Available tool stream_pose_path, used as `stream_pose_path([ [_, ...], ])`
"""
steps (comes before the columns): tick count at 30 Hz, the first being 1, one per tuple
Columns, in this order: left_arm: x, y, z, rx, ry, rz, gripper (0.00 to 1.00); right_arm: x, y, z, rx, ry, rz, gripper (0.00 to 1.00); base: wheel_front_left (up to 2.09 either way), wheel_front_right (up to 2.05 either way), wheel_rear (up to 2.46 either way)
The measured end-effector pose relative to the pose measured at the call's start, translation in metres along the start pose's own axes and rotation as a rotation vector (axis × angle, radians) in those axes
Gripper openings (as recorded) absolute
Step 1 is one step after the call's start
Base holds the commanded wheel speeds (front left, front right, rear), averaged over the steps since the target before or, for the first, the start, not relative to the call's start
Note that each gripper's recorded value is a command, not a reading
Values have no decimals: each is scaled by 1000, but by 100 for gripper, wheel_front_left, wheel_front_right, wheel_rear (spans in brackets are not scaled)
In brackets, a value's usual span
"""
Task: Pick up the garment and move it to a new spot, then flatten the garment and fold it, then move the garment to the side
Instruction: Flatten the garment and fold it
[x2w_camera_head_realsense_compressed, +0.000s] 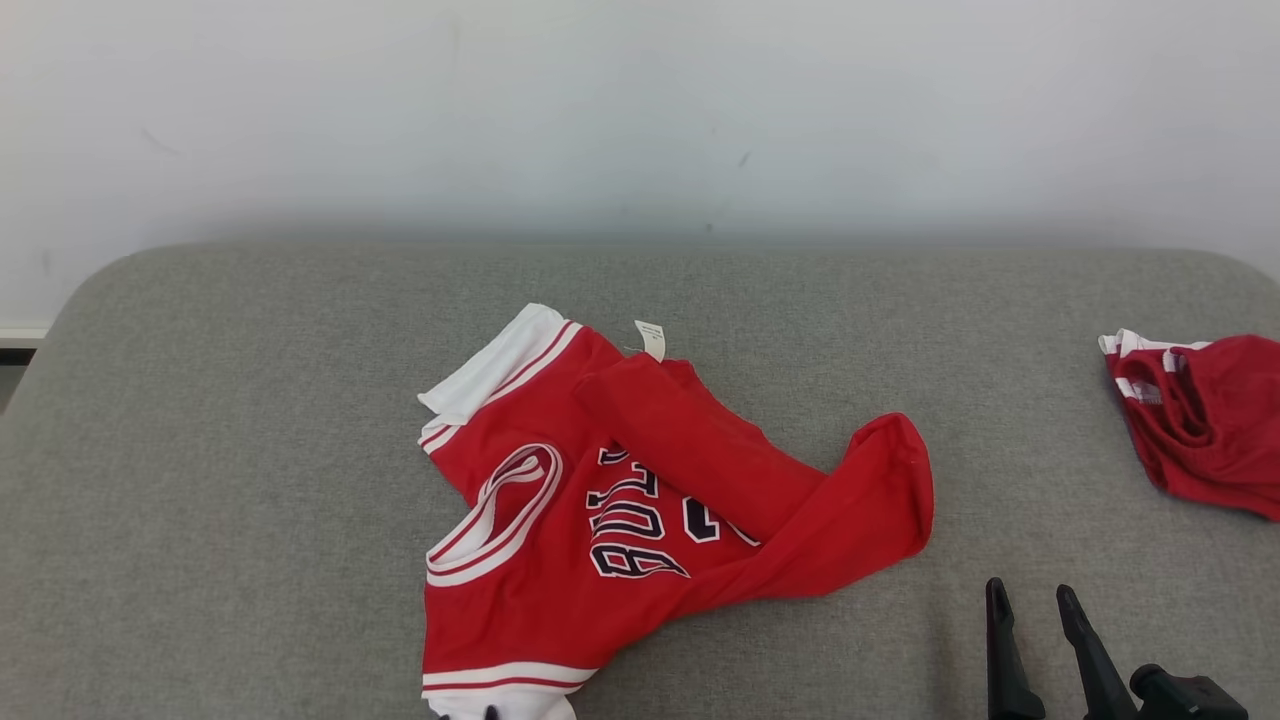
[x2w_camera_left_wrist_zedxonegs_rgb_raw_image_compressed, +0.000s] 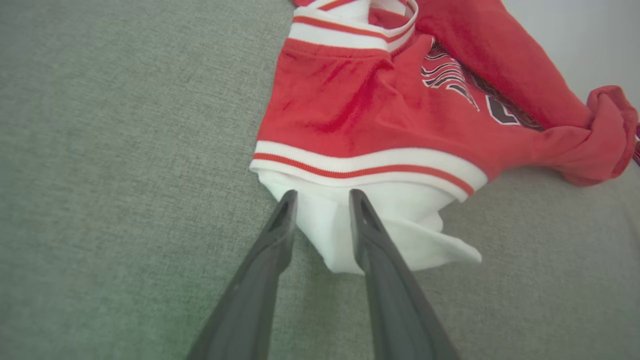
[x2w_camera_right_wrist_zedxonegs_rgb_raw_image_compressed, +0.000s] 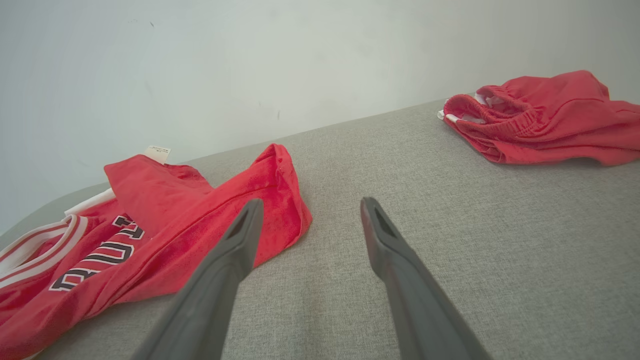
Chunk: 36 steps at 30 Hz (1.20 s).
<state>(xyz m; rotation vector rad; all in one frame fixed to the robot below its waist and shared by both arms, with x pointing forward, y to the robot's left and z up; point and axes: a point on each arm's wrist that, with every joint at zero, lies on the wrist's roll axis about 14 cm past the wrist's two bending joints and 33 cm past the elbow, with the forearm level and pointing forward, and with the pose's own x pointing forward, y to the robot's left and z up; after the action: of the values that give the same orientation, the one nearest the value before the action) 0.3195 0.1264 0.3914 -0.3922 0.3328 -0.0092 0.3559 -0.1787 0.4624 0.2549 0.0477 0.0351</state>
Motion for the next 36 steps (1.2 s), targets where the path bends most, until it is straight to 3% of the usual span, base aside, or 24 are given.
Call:
stream_pose_path([
  [6, 2, -4, -11, 33, 39, 0, 100, -2, -5, -1, 3, 2, -17, 100, 0, 0, 0],
  [7, 1, -2, -16, 45, 55, 5, 93, -2, -6, -1, 3, 2, -20, 100, 0, 0, 0],
  [8, 1, -1, -18, 48, 60, 10, 60, -2, -6, -1, 3, 3, -22, 100, 0, 0, 0],
  [9, 2, -1, -17, 47, 61, 10, 14, -2, -7, -1, 3, 3, -23, 100, 0, 0, 0],
  [10, 3, -2, -17, 46, 59, 8, 0, -2, -7, -1, 3, 3, -24, 100, 0, 0, 0],
  [22, 16, 10, 49, 22, -136, 38, 0, 4, -2, 4, -3, -12, -8, 100, 0, 0, 0],
  [29, 8, 31, 26, 54, -38, 63, 0, 3, 1, 2, -2, -6, 1, 100, 0, 0, 0],
  [30, 8, 35, 26, 57, -40, 75, 4, 3, 2, 1, -2, -5, 2, 100, 0, 0, 0],
  [31, 8, 37, 28, 56, -50, 82, 45, 3, 2, 1, -1, -5, 3, 100, 0, 0, 0],
  [32, 8, 38, 28, 55, -50, 86, 100, 3, 2, 1, -1, -5, 3, 100, 0, 0, 0],
  [36, 6, 39, 33, 27, -82, 104, 100, 3, 2, 2, 0, -8, 2, 100, 0, 0, 0],
])
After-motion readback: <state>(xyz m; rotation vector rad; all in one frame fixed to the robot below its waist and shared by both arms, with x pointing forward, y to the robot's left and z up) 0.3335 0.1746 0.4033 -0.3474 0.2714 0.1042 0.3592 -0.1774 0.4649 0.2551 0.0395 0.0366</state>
